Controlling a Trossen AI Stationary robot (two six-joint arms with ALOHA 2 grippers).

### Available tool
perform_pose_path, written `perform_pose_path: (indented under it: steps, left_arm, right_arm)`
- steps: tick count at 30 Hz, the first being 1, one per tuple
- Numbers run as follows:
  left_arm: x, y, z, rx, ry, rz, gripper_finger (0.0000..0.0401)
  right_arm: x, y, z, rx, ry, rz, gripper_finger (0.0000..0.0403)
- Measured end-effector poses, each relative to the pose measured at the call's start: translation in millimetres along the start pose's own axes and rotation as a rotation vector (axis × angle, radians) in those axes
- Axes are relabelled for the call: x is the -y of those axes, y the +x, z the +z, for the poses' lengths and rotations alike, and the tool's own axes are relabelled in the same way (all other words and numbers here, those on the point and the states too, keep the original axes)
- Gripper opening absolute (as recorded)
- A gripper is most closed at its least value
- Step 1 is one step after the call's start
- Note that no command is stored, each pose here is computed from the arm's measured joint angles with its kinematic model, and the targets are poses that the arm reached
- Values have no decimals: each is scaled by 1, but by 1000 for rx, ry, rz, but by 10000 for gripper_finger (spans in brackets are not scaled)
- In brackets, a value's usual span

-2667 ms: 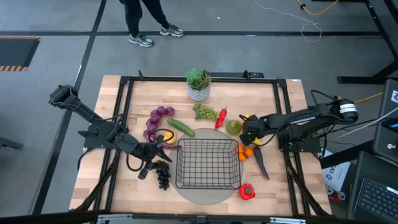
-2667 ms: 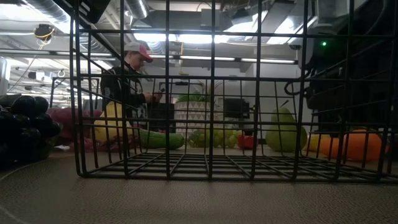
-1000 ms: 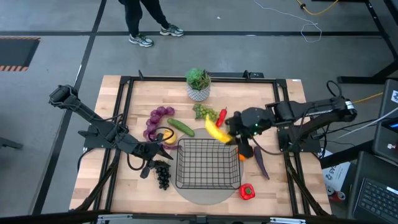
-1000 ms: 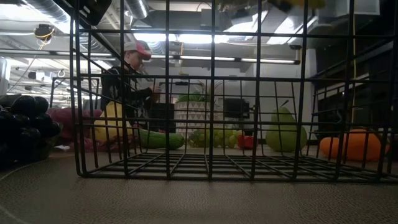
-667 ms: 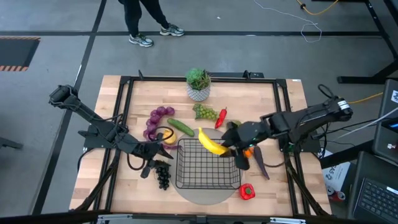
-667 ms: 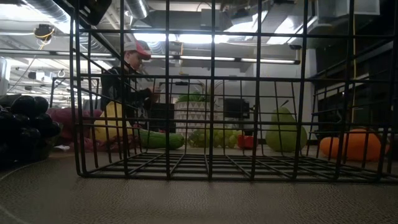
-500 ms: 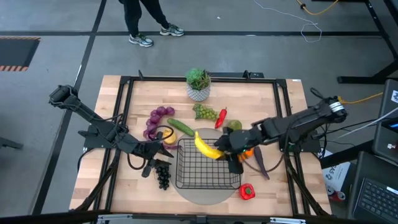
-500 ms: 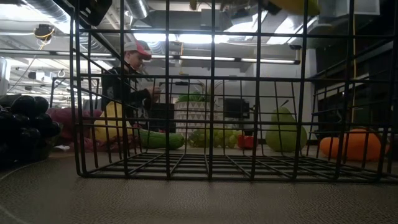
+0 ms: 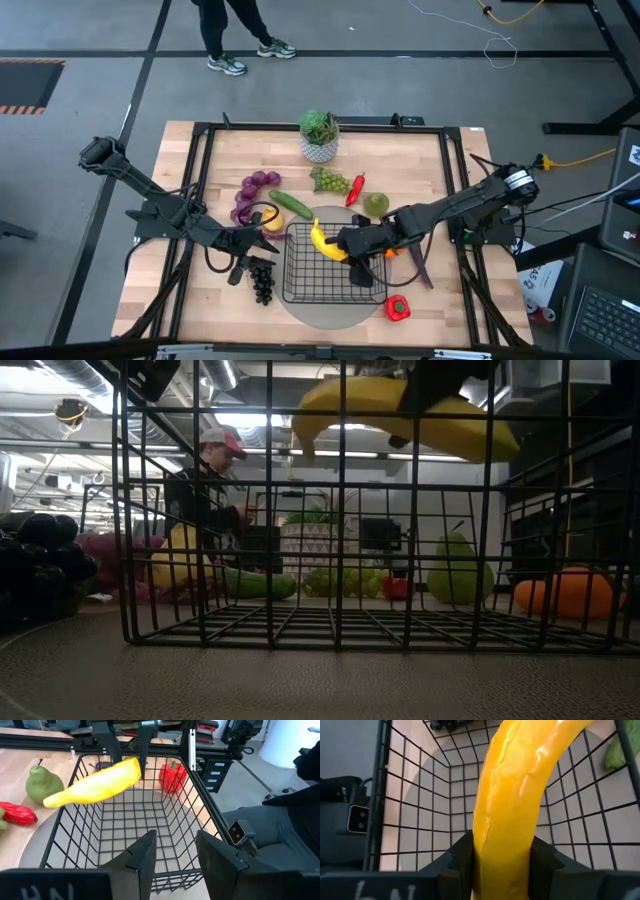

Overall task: Build produce basket
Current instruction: Put the yellow banana into the black wire basket

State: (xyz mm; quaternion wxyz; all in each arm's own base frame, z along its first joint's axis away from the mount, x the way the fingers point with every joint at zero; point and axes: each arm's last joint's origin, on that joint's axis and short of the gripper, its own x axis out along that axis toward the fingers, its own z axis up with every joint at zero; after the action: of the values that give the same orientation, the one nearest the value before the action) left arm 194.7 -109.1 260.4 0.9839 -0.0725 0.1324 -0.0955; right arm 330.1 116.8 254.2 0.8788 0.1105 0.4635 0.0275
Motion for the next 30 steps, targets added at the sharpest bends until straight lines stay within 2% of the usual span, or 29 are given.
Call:
perform_pose_path:
  steps: [9,17,20,30]
  left_arm:
    - [0,0,0,1,0,7,133]
    - [0,0,0,2,1,7,133]
    - [0,0,0,2,1,7,133]
    - [0,0,0,1,1,7,133]
  right_arm:
    - [0,2,0,-3,46,-3,120]
    - [0,2,0,-3,38,-3,136]
    - [0,2,0,-3,-12,-3,147]
    - [-2,2,3,32,13,14,155]
